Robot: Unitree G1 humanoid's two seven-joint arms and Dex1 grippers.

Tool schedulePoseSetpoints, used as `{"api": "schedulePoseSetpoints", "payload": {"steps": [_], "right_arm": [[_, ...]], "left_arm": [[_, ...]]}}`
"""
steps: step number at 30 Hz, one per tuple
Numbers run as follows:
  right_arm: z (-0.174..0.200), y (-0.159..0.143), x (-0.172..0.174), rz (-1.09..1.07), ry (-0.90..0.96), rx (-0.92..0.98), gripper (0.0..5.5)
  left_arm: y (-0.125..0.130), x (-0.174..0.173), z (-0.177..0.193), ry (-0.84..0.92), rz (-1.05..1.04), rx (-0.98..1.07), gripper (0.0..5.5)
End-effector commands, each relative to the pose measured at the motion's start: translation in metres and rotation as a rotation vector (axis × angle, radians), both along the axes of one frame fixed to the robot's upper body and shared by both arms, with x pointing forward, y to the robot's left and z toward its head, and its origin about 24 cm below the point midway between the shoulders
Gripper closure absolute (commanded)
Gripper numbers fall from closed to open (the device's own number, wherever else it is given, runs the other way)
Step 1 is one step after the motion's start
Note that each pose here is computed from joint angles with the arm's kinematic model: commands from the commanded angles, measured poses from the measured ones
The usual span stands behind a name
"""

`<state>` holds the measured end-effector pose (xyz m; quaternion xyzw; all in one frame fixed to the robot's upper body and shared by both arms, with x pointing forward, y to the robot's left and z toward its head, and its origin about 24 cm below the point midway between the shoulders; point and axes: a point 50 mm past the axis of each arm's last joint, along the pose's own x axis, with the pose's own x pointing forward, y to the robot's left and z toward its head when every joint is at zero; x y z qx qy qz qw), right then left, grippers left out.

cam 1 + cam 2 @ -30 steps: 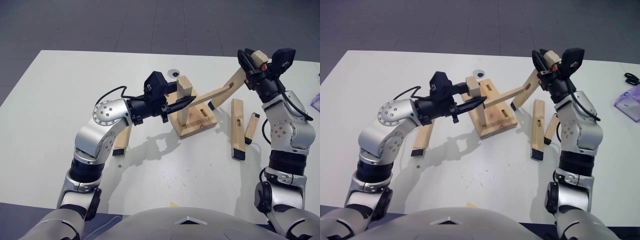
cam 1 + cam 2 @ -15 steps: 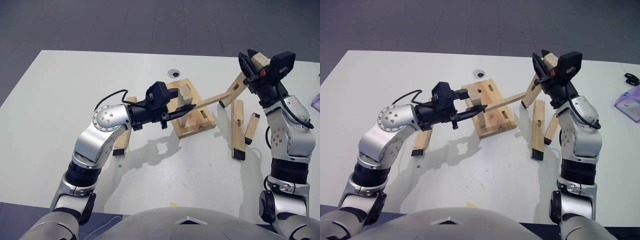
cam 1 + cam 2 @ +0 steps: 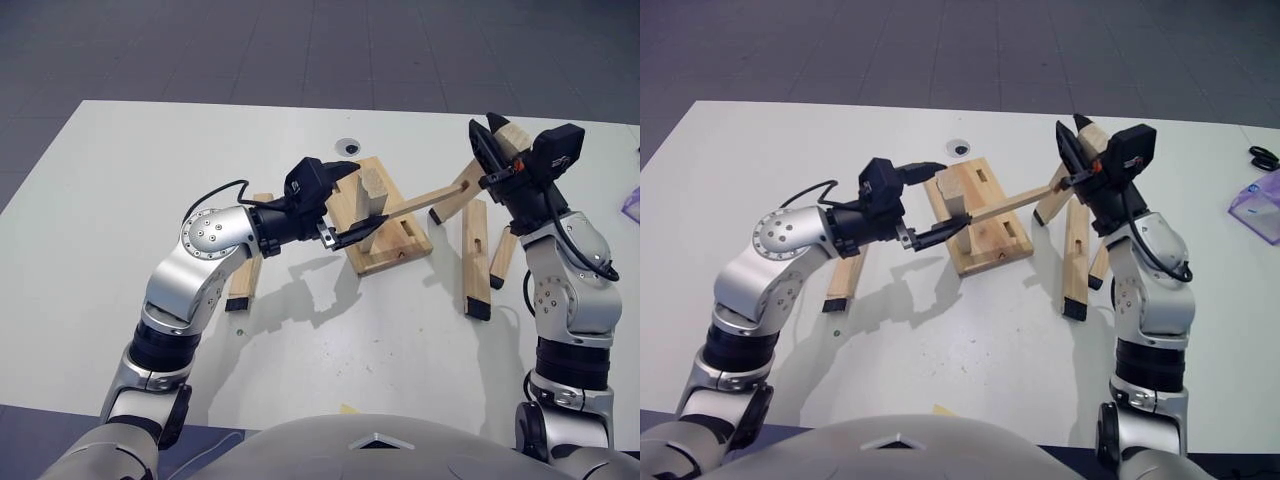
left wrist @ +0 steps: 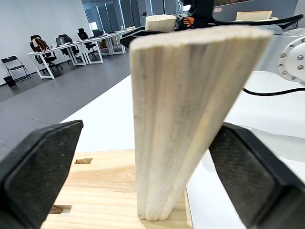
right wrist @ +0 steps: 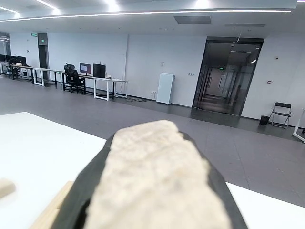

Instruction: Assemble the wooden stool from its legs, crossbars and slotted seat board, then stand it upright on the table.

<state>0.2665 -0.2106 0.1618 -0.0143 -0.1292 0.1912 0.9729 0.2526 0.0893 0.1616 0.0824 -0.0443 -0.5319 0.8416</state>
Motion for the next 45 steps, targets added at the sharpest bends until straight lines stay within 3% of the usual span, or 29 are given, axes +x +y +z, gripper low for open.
{"api": "schedulePoseSetpoints", "payload": {"steps": [1,23,32,38,45], "right_arm": [[0.000,0.001,-0.007,0.009,0.017,0.011,4.42],[0.010,0.018,-0.012,0.025,0.084,0.186,4.42],[0.020,0.014,-0.013,-0.024,0.023,0.003,4.42],[0.015,0.017,-0.009,-0.054,0.024,-0.067,4.42],[0.010,0.007,-0.008,-0.125,0.046,-0.078,4.42]], "left_arm": [[0.003,-0.002,0.002,-0.006,0.012,0.003,0.24],[0.004,-0.002,-0.001,-0.030,0.048,0.010,0.10],[0.002,-0.007,-0.002,-0.026,0.042,0.007,0.10],[-0.007,-0.022,0.008,-0.036,-0.084,-0.017,0.10],[0.015,-0.035,0.032,-0.103,-0.127,0.049,0.10]]}}
